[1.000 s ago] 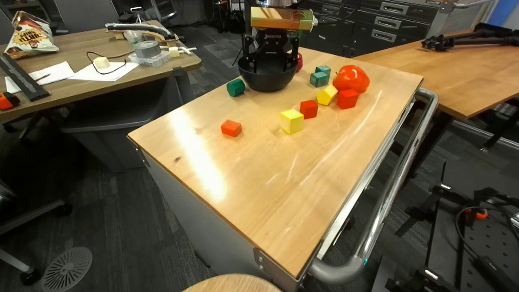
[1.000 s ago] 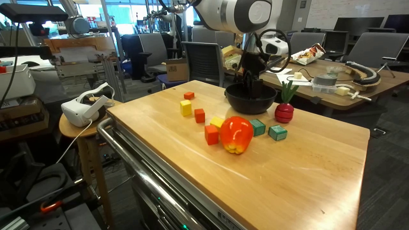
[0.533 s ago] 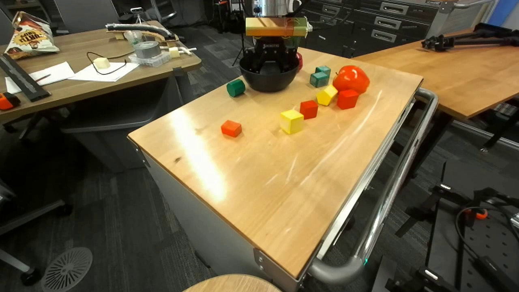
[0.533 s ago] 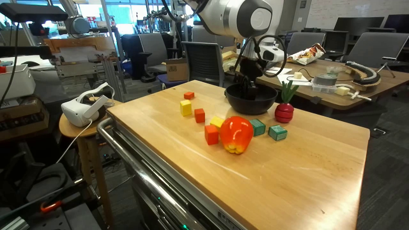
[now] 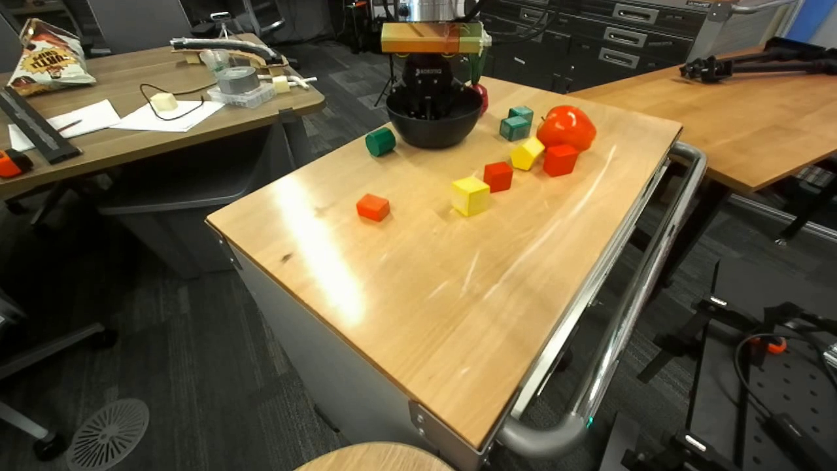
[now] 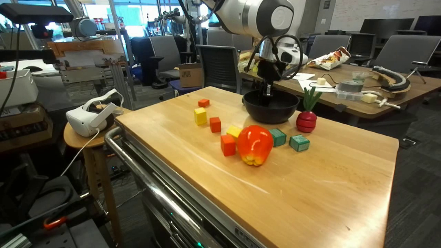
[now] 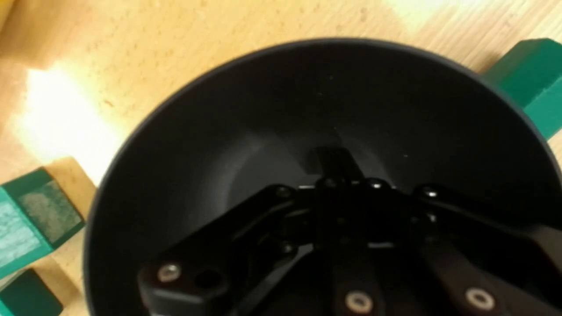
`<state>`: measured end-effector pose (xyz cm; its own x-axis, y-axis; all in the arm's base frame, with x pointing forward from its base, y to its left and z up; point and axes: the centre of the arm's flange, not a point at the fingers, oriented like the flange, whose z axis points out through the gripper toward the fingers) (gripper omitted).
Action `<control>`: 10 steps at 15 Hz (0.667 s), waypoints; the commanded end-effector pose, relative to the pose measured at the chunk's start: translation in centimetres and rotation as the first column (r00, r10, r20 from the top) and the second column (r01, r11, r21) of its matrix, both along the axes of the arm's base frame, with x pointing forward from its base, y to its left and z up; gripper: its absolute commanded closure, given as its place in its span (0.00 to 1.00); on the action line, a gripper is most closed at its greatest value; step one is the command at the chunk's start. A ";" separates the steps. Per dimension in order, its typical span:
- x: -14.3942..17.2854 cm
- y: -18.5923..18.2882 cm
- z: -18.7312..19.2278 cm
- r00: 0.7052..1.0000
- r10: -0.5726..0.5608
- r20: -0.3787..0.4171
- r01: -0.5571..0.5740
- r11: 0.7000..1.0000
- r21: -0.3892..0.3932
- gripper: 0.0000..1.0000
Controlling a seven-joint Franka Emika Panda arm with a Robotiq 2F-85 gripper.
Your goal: Take most of the objects from the bowl one at a time and put them on the table, then move the apple to the right, then take the block from the bowl and put it on the table
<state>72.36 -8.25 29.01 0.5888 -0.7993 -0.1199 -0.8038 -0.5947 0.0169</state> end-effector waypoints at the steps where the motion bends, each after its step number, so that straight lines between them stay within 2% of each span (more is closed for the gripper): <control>1: 1.2 0.6 -0.4 0.999 -0.046 0.004 0.045 0.999 0.019 0.99; 3: 1.1 0.3 0.3 0.998 -0.042 0.039 0.043 0.999 -0.016 0.96; 5: 0.2 0.2 2.8 0.996 -0.006 0.084 0.009 0.999 -0.041 0.96; 10: -4.2 -0.1 11.4 0.981 0.088 0.175 -0.086 0.996 -0.017 0.97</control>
